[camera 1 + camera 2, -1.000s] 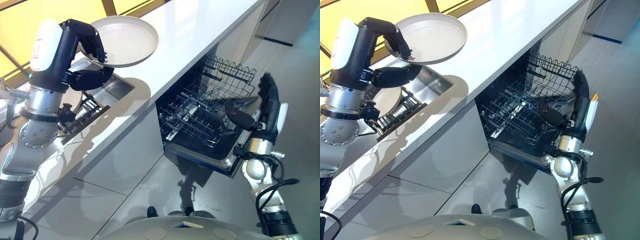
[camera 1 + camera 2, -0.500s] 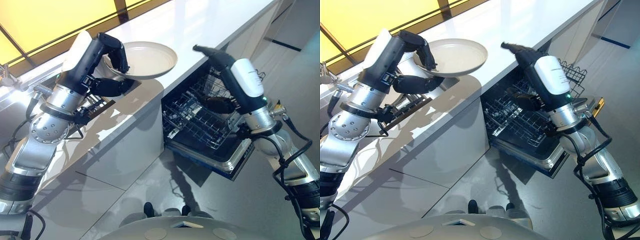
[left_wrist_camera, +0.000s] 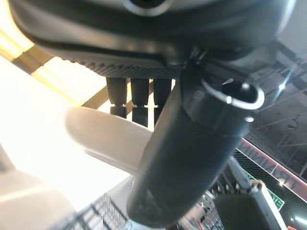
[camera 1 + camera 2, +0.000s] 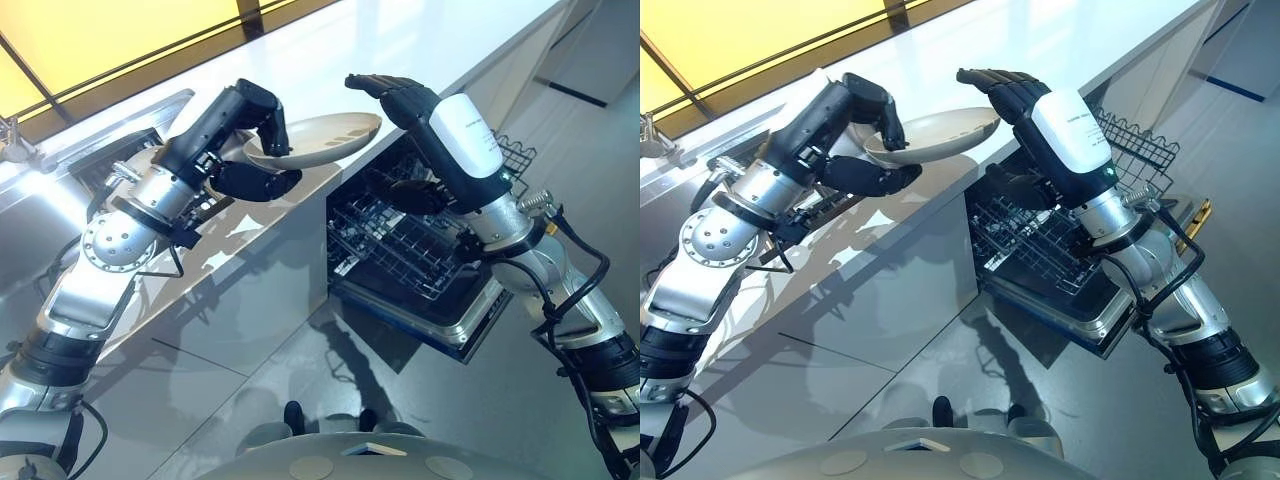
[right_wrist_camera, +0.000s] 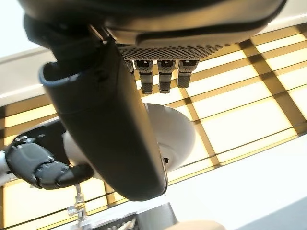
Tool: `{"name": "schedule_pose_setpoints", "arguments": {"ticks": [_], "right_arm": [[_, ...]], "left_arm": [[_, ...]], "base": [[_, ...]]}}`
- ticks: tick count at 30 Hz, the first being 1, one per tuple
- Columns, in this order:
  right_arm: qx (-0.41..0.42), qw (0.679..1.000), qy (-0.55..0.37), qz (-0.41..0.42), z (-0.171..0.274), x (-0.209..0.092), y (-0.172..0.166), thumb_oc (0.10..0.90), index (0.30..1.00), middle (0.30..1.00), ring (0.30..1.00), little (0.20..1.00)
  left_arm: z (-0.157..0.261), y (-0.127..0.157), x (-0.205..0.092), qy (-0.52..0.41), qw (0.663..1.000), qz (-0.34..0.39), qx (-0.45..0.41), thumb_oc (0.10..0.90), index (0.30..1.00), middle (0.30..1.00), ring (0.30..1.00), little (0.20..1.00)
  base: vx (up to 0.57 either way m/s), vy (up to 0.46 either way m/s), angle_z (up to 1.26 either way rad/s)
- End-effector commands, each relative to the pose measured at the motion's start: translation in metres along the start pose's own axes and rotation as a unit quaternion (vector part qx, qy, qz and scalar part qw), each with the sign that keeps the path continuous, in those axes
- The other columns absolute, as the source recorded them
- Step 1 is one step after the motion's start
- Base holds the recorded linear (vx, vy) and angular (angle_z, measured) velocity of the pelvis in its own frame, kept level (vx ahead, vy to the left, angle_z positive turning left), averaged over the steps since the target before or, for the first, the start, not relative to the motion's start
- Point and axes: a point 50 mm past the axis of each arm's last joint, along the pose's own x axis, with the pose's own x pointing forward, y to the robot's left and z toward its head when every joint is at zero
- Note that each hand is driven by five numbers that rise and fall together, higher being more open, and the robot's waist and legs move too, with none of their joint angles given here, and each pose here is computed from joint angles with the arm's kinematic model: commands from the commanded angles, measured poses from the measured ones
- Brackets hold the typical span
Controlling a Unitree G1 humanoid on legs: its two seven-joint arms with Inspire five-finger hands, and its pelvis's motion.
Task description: Pick up plates and place into dishwasher.
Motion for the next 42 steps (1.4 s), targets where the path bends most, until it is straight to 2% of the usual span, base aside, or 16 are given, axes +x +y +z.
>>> {"name": "schedule_pose_setpoints", "arguments": {"ticks": [1, 7, 9, 10, 14, 18, 25, 34, 35, 36, 37, 42], "right_arm": [[-0.001, 0.989, -0.113, -0.1, 0.036, 0.031, -0.035, 0.8, 0.9, 0.9, 0.9, 0.9], [0.035, 0.993, -0.107, -0.04, 0.039, 0.035, -0.028, 0.8, 0.9, 0.9, 0.9, 0.9], [0.056, 0.994, -0.094, -0.026, 0.036, 0.035, -0.024, 0.501, 0.644, 0.644, 0.644, 0.601], [0.072, 0.994, -0.083, -0.017, 0.035, 0.035, -0.022, 0.1, 0.3, 0.3, 0.3, 0.2], [0.104, 0.993, -0.059, -0.006, 0.03, 0.032, -0.015, 0.1, 0.3, 0.3, 0.3, 0.2], [0.088, 0.995, -0.052, 0.003, 0.028, 0.029, -0.012, 0.1, 0.3, 0.3, 0.3, 0.2], [0.054, 0.997, -0.039, 0.037, 0.019, 0.013, -0.016, 0.1, 0.3, 0.3, 0.3, 0.2], [0.036, 0.998, -0.035, 0.03, 0.014, 0.01, -0.024, 0.1, 0.3, 0.3, 0.3, 0.2], [0.035, 0.998, -0.034, 0.027, 0.013, 0.01, -0.025, 0.1, 0.3, 0.3, 0.3, 0.2], [0.033, 0.999, -0.033, 0.026, 0.012, 0.01, -0.025, 0.1, 0.3, 0.3, 0.3, 0.2], [0.031, 0.999, -0.031, 0.023, 0.011, 0.01, -0.025, 0.1, 0.3, 0.3, 0.3, 0.2], [0.028, 0.999, -0.018, 0.002, 0.004, 0.006, -0.027, 0.1, 0.3, 0.3, 0.3, 0.2]], "left_arm": [[0.046, 0.011, 0.026, -0.124, 0.992, 0.009, -0.008, 0.1, 0.3, 0.3, 0.3, 0.2], [0.047, 0.004, 0.027, -0.125, 0.992, -0.012, -0.017, 0.1, 0.3, 0.3, 0.3, 0.2], [0.048, 0.003, 0.027, -0.131, 0.991, -0.014, -0.015, 0.1, 0.3, 0.3, 0.3, 0.2], [0.049, 0.003, 0.027, -0.134, 0.991, -0.013, -0.014, 0.1, 0.3, 0.3, 0.3, 0.2], [0.051, 0.003, 0.025, -0.141, 0.99, -0.006, -0.008, 0.1, 0.3, 0.3, 0.3, 0.2], [0.053, 0.008, 0.023, -0.149, 0.988, 0.021, 0.023, 0.1, 0.3, 0.3, 0.3, 0.2], [0.055, 0.032, 0.005, -0.157, 0.98, 0.088, 0.09, 0.1, 0.3, 0.3, 0.3, 0.2], [0.057, 0.044, -0.007, -0.166, 0.971, 0.126, 0.116, 0.1, 0.3, 0.3, 0.3, 0.2], [0.057, 0.046, -0.007, -0.165, 0.97, 0.137, 0.116, 0.303, 0.474, 0.474, 0.474, 0.403], [0.055, 0.048, -0.008, -0.16, 0.969, 0.145, 0.118, 0.572, 0.705, 0.705, 0.705, 0.672], [0.053, 0.05, -0.009, -0.156, 0.969, 0.152, 0.119, 0.8, 0.9, 0.9, 0.9, 0.9], [0.046, 0.059, -0.017, -0.146, 0.962, 0.211, 0.095, 0.8, 0.9, 0.9, 0.9, 0.9]], "base": [[0.01, -0.009, 0.05], [0.0, -0.002, 0.02], [0.03, -0.001, 0.02], [0.03, 0.0, 0.02], [0.01, 0.002, 0.01], [0.01, 0.018, 0.04], [0.0, 0.019, 0.11], [-0.01, 0.004, 0.02], [0.0, 0.0, 0.0], [0.0, 0.0, 0.0], [0.0, 0.0, 0.0], [0.0, 0.0, 0.0]]}}
